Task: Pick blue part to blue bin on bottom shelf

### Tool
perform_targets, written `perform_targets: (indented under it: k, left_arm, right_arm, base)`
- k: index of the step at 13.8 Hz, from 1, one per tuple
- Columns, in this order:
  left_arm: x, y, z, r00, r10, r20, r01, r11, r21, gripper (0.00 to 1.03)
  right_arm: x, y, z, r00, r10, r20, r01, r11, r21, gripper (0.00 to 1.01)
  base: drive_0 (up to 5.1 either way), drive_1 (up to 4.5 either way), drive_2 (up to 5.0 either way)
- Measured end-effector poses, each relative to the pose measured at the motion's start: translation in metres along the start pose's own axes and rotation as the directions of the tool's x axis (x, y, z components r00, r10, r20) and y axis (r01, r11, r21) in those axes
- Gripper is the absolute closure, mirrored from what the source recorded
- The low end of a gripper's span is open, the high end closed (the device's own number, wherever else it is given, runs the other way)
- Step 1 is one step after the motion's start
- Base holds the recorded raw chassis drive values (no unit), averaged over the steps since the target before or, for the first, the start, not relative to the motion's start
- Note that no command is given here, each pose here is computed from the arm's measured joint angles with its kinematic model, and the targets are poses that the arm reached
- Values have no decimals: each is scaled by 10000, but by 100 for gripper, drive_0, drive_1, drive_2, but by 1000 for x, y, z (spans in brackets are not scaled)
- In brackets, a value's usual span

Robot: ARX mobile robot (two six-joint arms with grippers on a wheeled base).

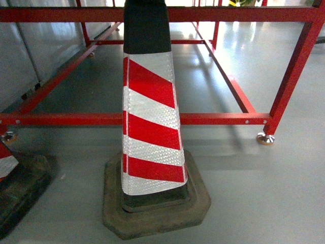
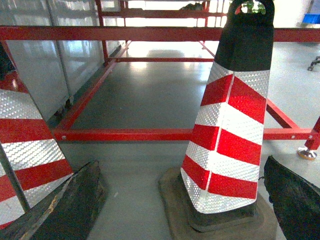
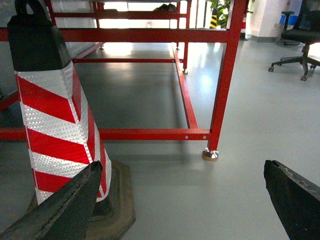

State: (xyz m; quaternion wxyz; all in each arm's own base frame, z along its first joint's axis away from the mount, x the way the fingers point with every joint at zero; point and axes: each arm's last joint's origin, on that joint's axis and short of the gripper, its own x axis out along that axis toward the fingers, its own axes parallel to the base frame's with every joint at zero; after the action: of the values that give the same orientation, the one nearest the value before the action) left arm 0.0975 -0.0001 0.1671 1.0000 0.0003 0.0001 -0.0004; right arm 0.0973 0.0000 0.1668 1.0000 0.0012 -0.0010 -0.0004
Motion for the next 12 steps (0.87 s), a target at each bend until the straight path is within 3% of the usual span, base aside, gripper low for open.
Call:
perform_targets:
  k: [12]
  left_arm:
    - [0, 0, 0, 10000, 0, 0, 0, 10000, 0, 5]
  right_arm:
    - [0, 0, 0, 10000, 0, 0, 0, 10000, 0, 3]
  base:
    - [0, 0, 0]
